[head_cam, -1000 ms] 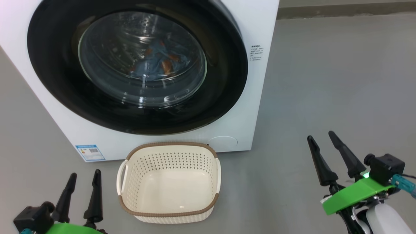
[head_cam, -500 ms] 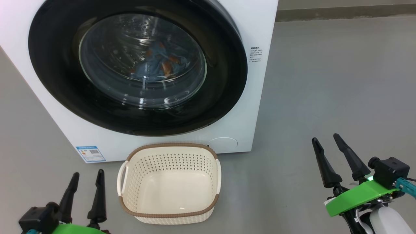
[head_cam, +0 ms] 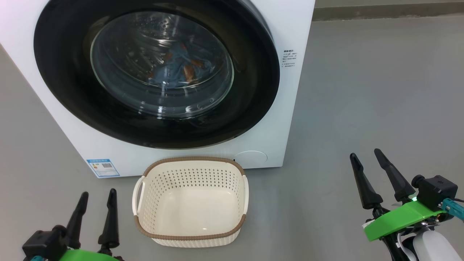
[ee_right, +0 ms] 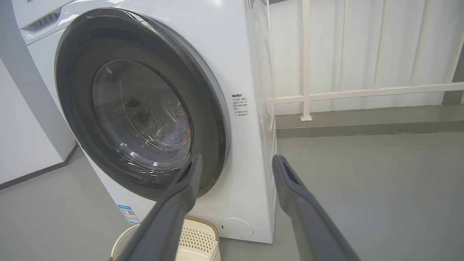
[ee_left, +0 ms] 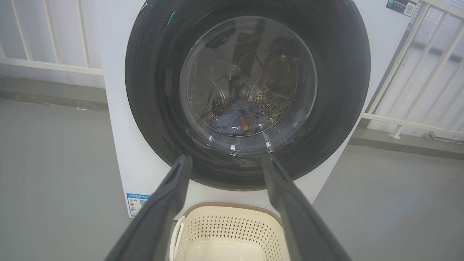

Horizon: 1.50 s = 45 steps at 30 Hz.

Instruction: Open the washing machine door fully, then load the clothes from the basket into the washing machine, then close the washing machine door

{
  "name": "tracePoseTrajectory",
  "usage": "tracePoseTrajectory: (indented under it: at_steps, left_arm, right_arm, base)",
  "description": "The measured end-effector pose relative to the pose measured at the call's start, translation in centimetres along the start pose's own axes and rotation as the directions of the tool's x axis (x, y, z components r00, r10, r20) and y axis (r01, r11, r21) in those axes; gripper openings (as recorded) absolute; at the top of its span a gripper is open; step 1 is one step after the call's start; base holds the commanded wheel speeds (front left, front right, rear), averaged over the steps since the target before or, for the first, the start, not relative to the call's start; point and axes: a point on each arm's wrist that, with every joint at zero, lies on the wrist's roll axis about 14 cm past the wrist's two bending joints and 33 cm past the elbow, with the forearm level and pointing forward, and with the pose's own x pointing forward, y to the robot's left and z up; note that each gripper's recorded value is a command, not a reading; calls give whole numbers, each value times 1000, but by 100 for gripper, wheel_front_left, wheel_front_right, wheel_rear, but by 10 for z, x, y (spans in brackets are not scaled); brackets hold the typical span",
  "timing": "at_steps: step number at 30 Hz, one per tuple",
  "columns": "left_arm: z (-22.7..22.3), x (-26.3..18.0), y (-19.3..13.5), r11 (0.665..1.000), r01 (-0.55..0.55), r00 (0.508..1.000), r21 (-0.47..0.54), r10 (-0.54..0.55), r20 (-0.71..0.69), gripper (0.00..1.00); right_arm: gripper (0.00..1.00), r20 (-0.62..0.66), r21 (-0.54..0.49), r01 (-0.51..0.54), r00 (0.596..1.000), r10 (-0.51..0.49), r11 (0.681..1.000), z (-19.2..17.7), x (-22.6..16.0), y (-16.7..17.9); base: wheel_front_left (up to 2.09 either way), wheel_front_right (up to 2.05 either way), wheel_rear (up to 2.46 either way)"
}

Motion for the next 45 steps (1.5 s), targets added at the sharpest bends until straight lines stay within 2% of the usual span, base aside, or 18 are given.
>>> tracePoseTrajectory:
  at_steps: [25,26,31,45]
  left_arm:
    - [-2,1,1,1000,-3,1000,8,3,-8,100]
    - [-4,1,1,1000,-2,1000,5,2,-11,0]
    - [-35,-14,-1,999,-34,994,-42,30,-102,0]
    - [-38,-16,6,982,-90,990,-166,70,-125,0]
  right_arm:
    - [100,-18,12,10,1000,-10,1000,-8,1,-1]
    - [0,-22,14,11,1000,-10,1000,-9,1,0]
    - [0,-122,52,47,992,-40,998,-43,-17,-1]
    - [0,-136,182,110,987,-86,977,-44,-18,-7]
  base:
    - [0,0,0]
    - [0,0,0]
    - [0,0,0]
    - [0,0,0]
